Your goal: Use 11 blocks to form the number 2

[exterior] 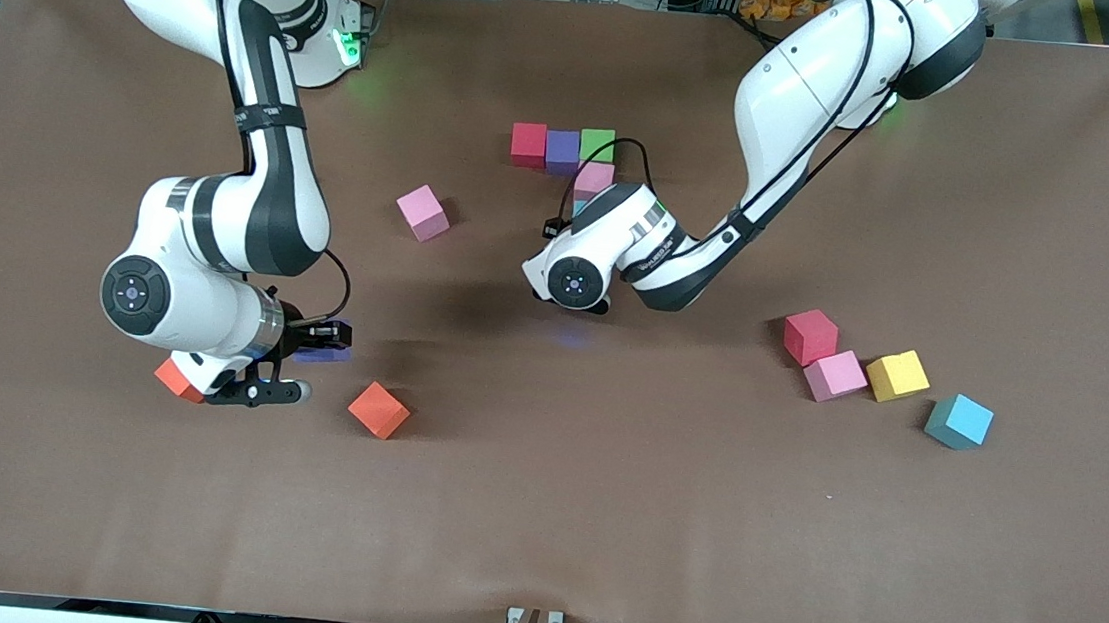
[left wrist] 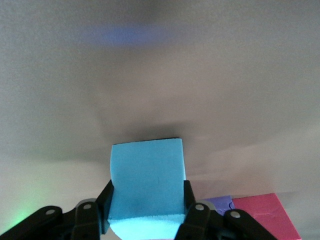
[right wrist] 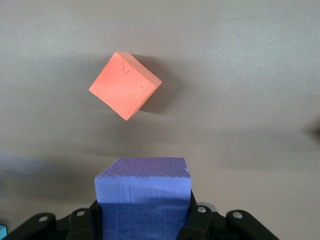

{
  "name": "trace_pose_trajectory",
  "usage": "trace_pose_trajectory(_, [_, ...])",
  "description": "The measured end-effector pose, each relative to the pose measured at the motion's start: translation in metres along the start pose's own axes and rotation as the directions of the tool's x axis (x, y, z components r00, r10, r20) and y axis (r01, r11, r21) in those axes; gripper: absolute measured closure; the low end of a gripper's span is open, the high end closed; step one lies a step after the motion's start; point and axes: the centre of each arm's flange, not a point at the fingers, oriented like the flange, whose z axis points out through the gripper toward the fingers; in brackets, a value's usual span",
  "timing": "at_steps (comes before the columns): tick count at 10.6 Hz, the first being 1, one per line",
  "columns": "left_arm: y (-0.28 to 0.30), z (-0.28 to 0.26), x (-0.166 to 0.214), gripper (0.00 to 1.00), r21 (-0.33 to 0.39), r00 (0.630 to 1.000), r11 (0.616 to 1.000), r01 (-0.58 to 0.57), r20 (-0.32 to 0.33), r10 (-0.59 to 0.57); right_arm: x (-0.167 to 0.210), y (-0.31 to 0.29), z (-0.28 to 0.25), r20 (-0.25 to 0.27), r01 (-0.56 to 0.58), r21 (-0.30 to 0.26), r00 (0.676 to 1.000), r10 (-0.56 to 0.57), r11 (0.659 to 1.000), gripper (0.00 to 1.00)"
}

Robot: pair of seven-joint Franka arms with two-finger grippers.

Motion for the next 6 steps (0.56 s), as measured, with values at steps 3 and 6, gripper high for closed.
trace_pose_trajectory(3, [0.0070, 0.0045, -0.0045, 0.46, 0.010, 1.000, 1.000, -0.011, 0.003, 0.011, -0.0001, 0.0003, 0.0004, 0.001, -0.001, 0.000, 1.000, 0.001, 1.000, 0.43])
trace_pose_trajectory(6, [0.0105, 0.0068, -0.0066, 0.46, 0.015, 1.000, 1.000, -0.016, 0.003, 0.016, -0.0002, 0.0003, 0.0009, 0.002, -0.002, 0.003, 1.000, 0.002, 1.000, 0.43])
